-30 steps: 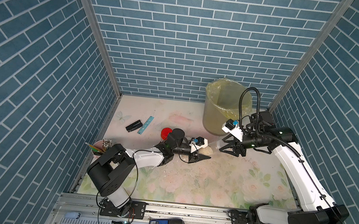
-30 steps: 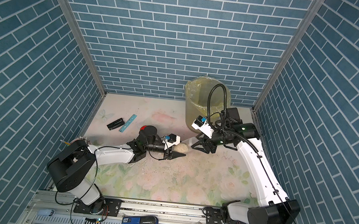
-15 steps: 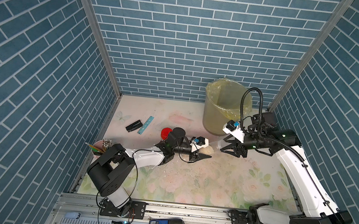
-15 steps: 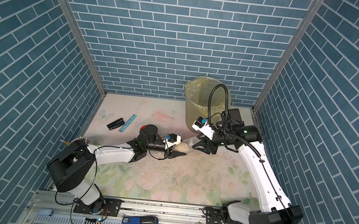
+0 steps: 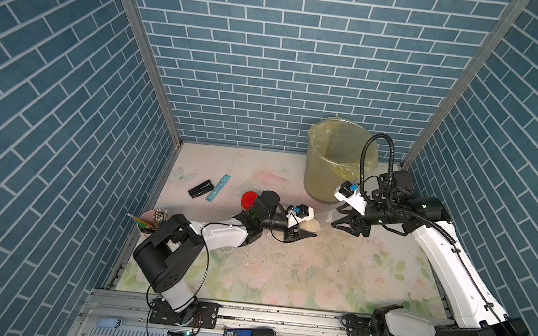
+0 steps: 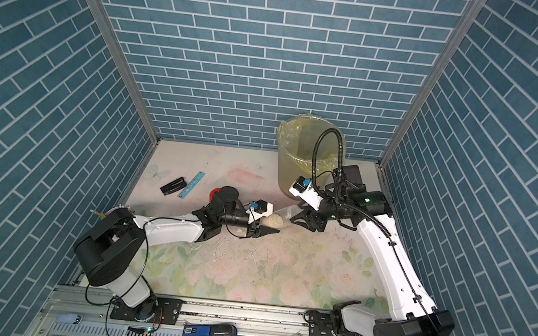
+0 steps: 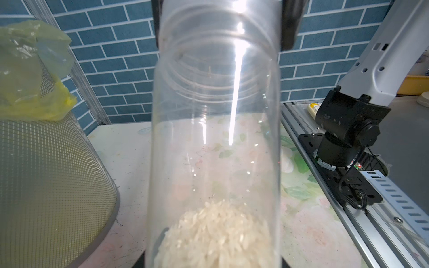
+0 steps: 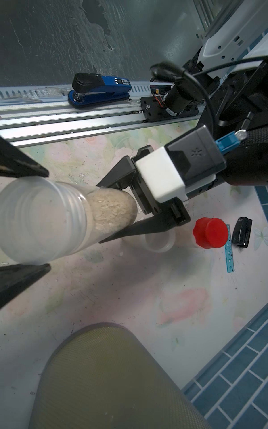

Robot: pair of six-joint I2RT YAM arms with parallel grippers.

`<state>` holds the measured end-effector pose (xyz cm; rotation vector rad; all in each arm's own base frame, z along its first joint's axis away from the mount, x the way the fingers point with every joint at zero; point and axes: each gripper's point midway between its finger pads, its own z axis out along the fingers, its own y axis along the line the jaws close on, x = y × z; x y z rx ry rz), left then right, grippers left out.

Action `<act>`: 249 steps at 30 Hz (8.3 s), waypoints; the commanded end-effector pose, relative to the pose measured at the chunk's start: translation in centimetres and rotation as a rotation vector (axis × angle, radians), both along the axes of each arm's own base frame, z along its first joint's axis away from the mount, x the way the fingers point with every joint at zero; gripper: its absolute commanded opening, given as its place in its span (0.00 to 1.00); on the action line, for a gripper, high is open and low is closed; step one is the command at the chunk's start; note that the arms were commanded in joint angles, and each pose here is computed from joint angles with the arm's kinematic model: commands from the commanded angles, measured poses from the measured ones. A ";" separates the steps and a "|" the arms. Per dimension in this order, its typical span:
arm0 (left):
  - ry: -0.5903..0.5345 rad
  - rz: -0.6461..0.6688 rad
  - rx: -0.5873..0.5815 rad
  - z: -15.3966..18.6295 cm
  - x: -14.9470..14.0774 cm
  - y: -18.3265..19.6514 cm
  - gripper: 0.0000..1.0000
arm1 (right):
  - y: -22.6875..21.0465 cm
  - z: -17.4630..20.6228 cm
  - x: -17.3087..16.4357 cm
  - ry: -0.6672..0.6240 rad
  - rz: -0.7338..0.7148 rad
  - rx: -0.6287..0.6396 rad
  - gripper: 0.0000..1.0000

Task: Empty moldy rice from jars
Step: Unscrew the lid from the jar, then place the lid at the center of the board, then pour the moldy rice from the jar into the trash bin.

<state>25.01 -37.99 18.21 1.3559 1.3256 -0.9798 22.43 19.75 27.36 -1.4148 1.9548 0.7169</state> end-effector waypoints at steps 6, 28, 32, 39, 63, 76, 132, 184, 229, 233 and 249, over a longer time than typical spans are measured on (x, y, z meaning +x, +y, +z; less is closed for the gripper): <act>0.050 0.096 0.064 -2.1 2.1 0.9 0.00 | 1.3 3.4 -1.2 0.099 -0.007 0.154 0.00; 0.105 0.026 0.093 -2.3 1.3 0.8 0.00 | -2.1 -1.3 -1.3 -0.043 -0.015 -0.092 0.00; 0.096 0.027 0.104 -2.1 1.2 1.0 0.00 | -1.6 -0.4 -1.1 -0.092 0.008 -0.053 0.00; 0.076 0.044 0.088 -1.0 1.4 1.1 0.00 | -2.1 -1.5 -0.1 -0.093 -0.040 -0.081 0.00; -0.042 0.090 0.033 3.8 0.7 2.6 0.00 | -13.4 -13.3 6.0 0.357 -1.252 -0.045 0.00; -0.042 0.097 0.030 4.0 0.7 2.5 0.00 | -17.5 -20.9 4.3 0.576 -1.563 -0.269 0.00; -0.036 0.162 0.049 4.5 1.9 2.4 0.00 | -16.3 -9.8 3.1 0.353 -1.442 0.110 0.95; -0.165 0.352 -0.055 17.1 19.0 -4.0 0.00 | 0.9 11.7 20.8 0.354 -0.821 0.784 0.86; -0.178 0.578 -0.384 21.4 20.7 0.4 1.00 | -1.4 11.8 30.1 0.771 -0.957 1.260 0.09; -0.100 0.648 -0.518 22.0 21.6 1.3 1.00 | -2.2 12.1 29.9 0.809 -0.997 1.319 0.08; 0.355 0.755 -0.912 20.2 21.7 1.8 1.00 | -2.0 13.5 29.4 0.909 -1.003 1.382 0.06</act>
